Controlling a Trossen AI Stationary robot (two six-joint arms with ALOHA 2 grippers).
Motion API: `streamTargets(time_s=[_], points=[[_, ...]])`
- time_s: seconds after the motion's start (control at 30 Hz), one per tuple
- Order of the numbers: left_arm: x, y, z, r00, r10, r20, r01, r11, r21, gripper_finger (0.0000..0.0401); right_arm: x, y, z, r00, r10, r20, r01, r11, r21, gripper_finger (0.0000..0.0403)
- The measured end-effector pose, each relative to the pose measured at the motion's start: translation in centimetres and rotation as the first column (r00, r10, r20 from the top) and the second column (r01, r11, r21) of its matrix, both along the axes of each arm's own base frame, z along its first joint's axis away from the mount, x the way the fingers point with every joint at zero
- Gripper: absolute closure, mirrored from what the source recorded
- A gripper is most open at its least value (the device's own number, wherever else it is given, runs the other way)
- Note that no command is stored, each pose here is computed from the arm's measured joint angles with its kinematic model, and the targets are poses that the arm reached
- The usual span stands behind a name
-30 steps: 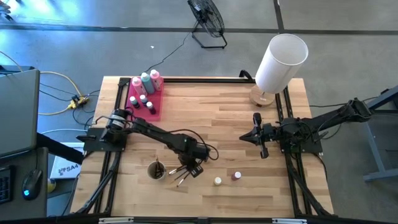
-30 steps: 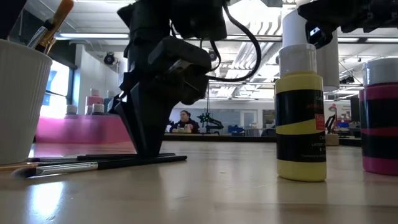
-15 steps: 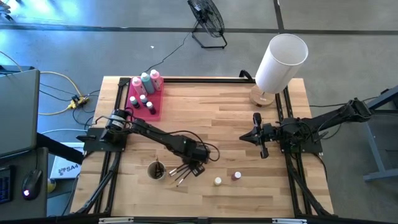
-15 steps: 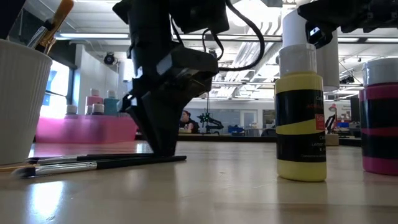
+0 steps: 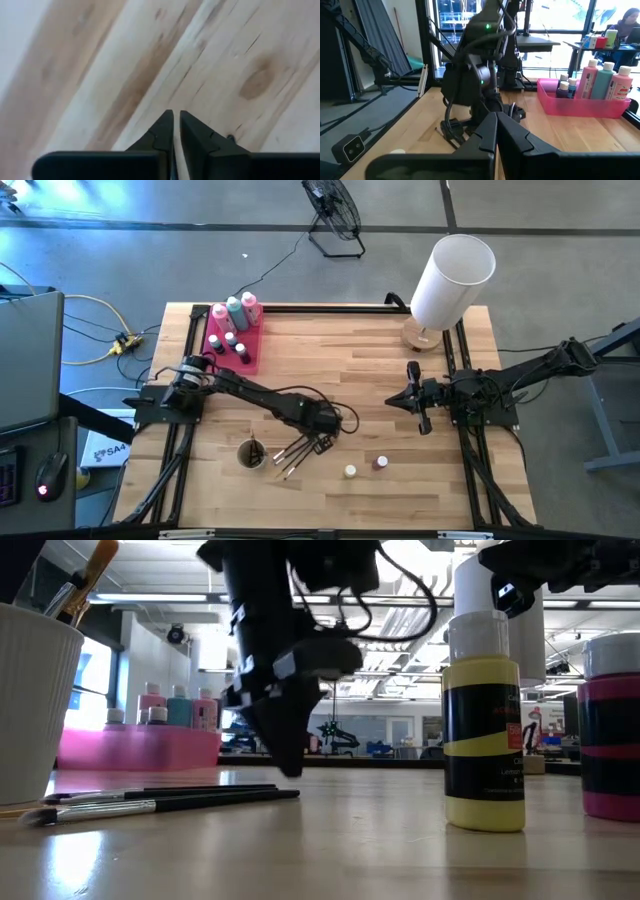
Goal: Pick & Place Paint Supplies
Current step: Put the silver paintbrush into the light brown cup
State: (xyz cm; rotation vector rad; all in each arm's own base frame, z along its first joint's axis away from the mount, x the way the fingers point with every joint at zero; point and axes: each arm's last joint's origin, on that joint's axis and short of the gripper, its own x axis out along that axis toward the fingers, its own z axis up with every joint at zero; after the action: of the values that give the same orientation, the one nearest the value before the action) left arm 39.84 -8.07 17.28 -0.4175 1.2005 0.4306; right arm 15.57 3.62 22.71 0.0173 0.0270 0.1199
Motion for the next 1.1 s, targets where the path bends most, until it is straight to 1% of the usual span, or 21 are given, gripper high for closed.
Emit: streamTargets(time_s=[0.13, 0.23, 0.4, 0.47, 0.6, 0.7, 0.87, 1.1], points=[[0.1, 0.1, 2.2, 0.999, 0.005, -0.039, -0.003, 0.998, 0.059, 0.0383, 0.0, 0.0, 0.0, 1.0, 0.0, 0.0, 0.0, 1.0, 0.0, 0.04], [-0.2, 0.0, 3.3, 0.996, 0.004, -0.09, -0.002, 1.0, 0.027, 0.0384, 0.0, 0.0, 0.0, 1.0, 0.0, -0.001, 0.0, 1.0, 0.005, 0.04], [-0.9, -0.2, 3.1, 0.986, -0.007, -0.169, -0.001, 0.999, -0.044, 0.0368, 0.0, 0.0, 0.0, 1.0, 0.0, -0.001, 0.0, 1.0, 0.006, 0.04], [-1.1, -0.2, 2.5, 0.983, 0.003, -0.183, -0.014, 0.998, -0.059, 0.0353, 0.0, 0.0, 0.0, 1.0, 0.0, -0.001, 0.0, 1.0, 0.006, 0.04], [-1.4, -0.1, 1.8, 0.978, 0.013, -0.206, -0.025, 0.998, -0.055, 0.0313, 0.0, 0.0, 0.0, 1.0, 0.0, -0.001, 0.0, 1.0, 0.007, 0.04], [-1.6, -0.2, 1.6, 0.975, 0.025, -0.222, -0.046, 0.995, -0.09, 0.0291, 0.0, 0.0, 0.0, 1.0, 0.0, -0.001, 0.0, 1.0, 0.007, 0.04], [-1.6, -0.7, 1.6, 0.973, 0.051, -0.225, -0.08, 0.989, -0.122, 0.0284, 0.0, 0.0, 0.0, 1.0, 0.0, -0.001, 0.0, 1.0, 0.007, 0.04], [-1.9, -2.1, 1.4, 0.972, 0.041, -0.233, -0.075, 0.987, -0.14, 0.0283, 0.0, 0.0, 0.0, 1.0, 0.001, -0.002, -0.001, 1.0, 0.007, 0.04]])
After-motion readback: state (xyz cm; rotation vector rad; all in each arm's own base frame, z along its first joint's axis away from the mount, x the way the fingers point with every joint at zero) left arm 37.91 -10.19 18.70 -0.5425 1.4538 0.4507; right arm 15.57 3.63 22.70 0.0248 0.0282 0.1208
